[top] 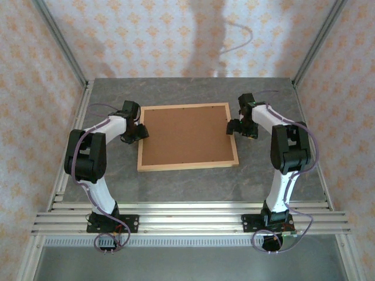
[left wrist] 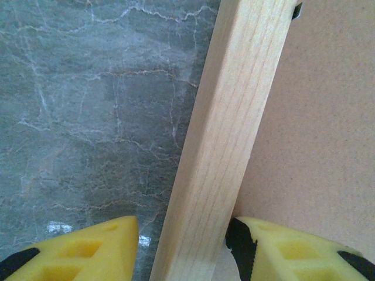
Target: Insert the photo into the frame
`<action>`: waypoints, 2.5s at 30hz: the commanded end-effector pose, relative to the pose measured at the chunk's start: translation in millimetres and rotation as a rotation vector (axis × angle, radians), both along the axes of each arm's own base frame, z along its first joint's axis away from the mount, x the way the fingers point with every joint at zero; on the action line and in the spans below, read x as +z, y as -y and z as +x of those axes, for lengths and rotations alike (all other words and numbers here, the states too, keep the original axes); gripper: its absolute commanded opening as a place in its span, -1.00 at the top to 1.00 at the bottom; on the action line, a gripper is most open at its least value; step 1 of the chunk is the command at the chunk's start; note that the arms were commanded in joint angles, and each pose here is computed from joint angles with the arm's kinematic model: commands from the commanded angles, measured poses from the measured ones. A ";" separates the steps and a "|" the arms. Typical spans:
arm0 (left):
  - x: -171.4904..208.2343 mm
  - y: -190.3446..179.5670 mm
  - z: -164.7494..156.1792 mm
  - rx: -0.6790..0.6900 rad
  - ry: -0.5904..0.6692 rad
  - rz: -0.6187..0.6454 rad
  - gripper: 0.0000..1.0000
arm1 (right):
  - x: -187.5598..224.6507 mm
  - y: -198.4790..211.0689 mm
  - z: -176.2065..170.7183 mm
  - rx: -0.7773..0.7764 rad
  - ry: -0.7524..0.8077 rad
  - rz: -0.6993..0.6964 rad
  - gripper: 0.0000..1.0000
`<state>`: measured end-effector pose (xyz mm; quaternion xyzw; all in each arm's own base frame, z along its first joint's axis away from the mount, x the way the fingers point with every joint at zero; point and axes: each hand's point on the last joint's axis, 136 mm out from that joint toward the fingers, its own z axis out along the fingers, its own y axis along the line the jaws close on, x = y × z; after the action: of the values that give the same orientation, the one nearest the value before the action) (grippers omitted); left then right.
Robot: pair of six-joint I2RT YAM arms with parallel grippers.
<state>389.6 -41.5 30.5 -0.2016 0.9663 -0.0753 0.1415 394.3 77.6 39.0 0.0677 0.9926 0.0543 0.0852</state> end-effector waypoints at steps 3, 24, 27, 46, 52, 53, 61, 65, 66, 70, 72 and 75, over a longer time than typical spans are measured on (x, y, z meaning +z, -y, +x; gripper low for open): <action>-22.5 5.2 -12.3 0.011 -0.049 -0.018 0.03 | -42.4 -12.6 -21.5 0.001 -0.118 0.034 -0.78; -29.8 18.9 -16.3 -0.008 -0.060 -0.039 0.03 | -42.8 -26.5 -26.5 0.112 -0.160 -0.065 -0.86; -29.3 18.5 -16.8 -0.009 -0.061 -0.035 0.03 | -42.9 -27.1 -27.2 0.115 -0.161 -0.063 -0.87; 25.3 0.6 6.1 0.001 0.033 -0.004 -0.19 | 48.9 -6.5 6.9 0.030 0.086 -0.013 -0.80; 48.5 -8.9 13.6 0.027 0.083 -0.007 -0.44 | 33.2 -13.1 15.6 0.035 0.097 0.021 -0.36; 49.5 -11.0 13.8 0.034 0.085 -0.009 -0.48 | 30.7 -14.6 18.2 0.036 0.100 0.029 -0.26; 48.0 -18.1 12.9 0.073 0.097 -0.029 -0.52 | 10.9 -25.5 36.8 0.022 0.118 0.121 -0.02; 48.4 -27.4 16.0 0.097 0.101 -0.024 -0.55 | -0.3 -26.4 38.9 0.029 0.093 0.119 -0.01; 49.3 -30.1 17.9 0.102 0.104 -0.023 -0.55 | -3.2 -25.0 38.8 0.030 0.085 0.111 0.03; 56.9 -40.9 28.4 0.120 0.115 -0.016 -0.56 | -14.4 -21.0 35.0 0.023 0.057 0.100 0.31; 60.3 -42.7 34.1 0.121 0.122 -0.015 -0.56 | -16.9 -19.3 33.1 0.021 0.048 0.098 0.48; 63.7 -43.4 42.2 0.118 0.130 -0.015 -0.56 | -16.3 -17.4 31.3 0.021 0.047 0.097 0.64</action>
<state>426.6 0.5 93.9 -0.2554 0.9386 -0.0921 0.2130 430.1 107.8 40.4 0.0497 0.9827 0.1306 0.1219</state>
